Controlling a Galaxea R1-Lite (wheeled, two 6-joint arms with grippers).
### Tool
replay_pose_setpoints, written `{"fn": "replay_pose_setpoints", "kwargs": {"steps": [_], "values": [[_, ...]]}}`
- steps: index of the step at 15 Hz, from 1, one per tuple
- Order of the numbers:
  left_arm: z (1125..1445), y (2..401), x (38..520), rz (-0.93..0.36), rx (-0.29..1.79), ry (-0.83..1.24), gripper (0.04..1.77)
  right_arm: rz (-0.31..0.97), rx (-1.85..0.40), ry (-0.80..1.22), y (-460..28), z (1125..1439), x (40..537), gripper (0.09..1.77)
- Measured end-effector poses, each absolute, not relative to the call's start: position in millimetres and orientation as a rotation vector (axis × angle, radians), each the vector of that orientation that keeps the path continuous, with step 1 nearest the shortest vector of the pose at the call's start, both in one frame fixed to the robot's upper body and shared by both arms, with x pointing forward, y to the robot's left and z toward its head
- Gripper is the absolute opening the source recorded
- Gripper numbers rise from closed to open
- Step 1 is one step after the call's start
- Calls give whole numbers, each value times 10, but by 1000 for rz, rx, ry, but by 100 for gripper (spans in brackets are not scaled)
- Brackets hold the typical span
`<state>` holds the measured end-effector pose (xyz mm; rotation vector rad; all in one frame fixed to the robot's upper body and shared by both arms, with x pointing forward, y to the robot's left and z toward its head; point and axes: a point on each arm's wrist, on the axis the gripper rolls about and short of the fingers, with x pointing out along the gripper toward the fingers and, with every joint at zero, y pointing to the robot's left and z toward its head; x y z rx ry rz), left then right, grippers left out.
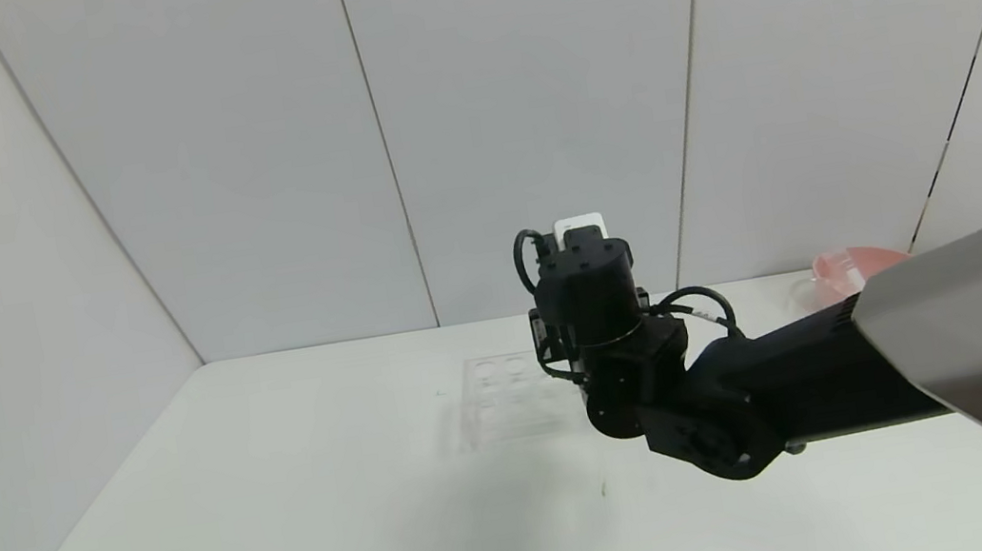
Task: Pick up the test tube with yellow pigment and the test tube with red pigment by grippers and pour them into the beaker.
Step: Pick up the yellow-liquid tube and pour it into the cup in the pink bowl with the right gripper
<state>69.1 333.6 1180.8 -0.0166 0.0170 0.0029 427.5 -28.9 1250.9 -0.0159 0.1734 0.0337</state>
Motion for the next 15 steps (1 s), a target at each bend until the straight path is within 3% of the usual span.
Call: {"fn": "replay_pose_setpoints", "kwargs": {"steps": [10,15], "values": [[11808,3336,691,3,-17,17,172,71,-72,194,-535,12673,3969,53],[11808,3336,691,3,-17,17,172,335,-84,287,-935,12695,3623,53]]}}
